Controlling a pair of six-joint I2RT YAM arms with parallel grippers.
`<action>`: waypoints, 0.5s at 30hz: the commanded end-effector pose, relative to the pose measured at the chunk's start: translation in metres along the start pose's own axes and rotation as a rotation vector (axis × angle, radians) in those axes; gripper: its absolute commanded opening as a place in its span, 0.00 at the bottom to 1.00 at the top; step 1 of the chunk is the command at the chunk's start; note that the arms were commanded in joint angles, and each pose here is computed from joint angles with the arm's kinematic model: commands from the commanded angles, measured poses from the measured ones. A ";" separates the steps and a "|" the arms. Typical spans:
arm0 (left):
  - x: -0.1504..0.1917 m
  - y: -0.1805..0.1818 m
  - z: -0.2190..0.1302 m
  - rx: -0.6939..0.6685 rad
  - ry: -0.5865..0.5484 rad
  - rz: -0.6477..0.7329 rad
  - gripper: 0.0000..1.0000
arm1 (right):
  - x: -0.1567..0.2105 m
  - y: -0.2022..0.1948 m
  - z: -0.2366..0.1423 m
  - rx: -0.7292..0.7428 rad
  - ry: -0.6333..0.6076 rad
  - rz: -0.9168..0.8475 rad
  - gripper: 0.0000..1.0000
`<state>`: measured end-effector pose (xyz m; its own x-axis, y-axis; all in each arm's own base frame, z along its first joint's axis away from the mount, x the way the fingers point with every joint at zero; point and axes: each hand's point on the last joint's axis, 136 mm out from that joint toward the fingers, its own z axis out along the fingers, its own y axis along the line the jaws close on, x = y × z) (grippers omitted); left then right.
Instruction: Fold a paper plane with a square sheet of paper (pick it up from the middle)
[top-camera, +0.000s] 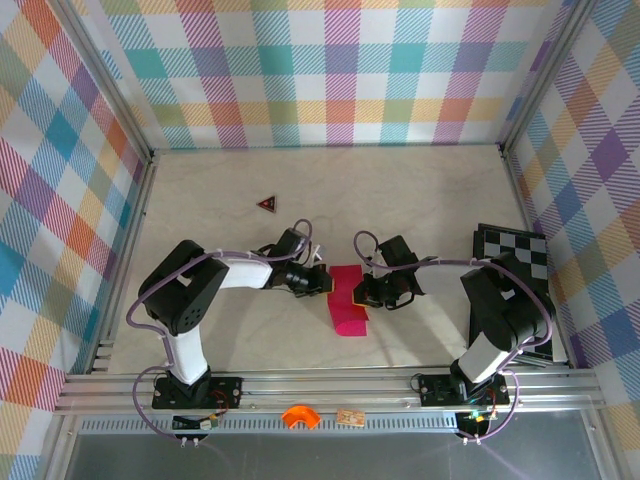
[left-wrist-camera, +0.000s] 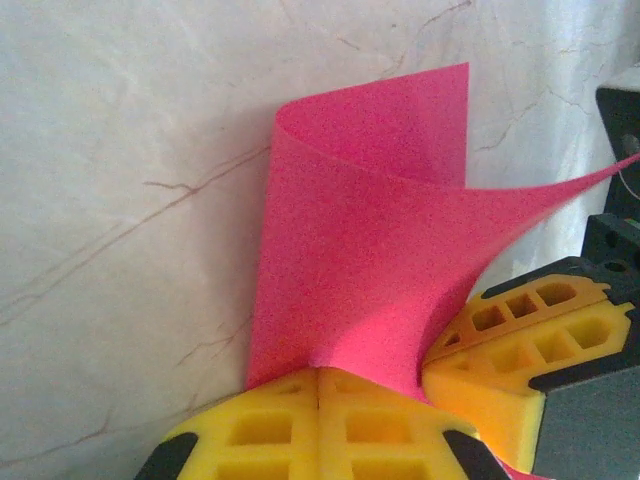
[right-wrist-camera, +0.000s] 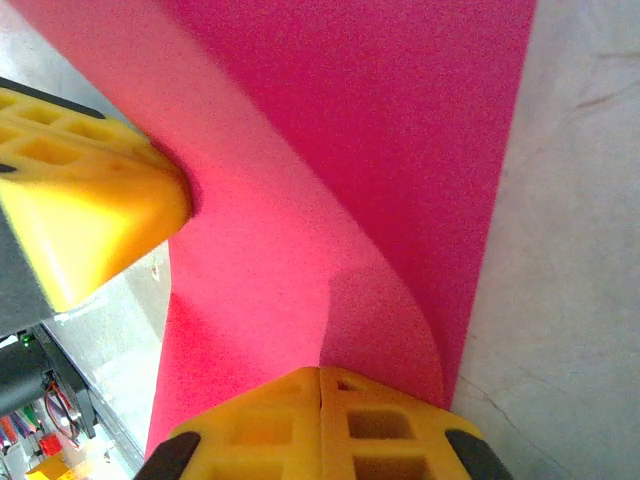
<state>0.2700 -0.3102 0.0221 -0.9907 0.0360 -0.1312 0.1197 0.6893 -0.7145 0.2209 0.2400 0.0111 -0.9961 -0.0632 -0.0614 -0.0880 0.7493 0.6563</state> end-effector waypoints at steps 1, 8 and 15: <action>-0.015 -0.017 -0.015 0.012 -0.017 0.033 0.00 | 0.031 -0.052 0.001 0.210 0.073 0.109 0.00; -0.017 -0.018 -0.003 0.015 0.049 0.072 0.00 | 0.026 -0.048 0.001 0.199 0.056 0.110 0.00; -0.021 0.022 0.016 -0.056 0.043 0.012 0.00 | 0.030 -0.050 0.001 0.196 0.060 0.115 0.00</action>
<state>0.2937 -0.3242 0.0199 -0.9851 0.0973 -0.1415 0.1697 0.6779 -0.7153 0.2212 0.2395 0.0117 -0.9965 -0.0576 -0.0600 -0.0828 0.7513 0.6547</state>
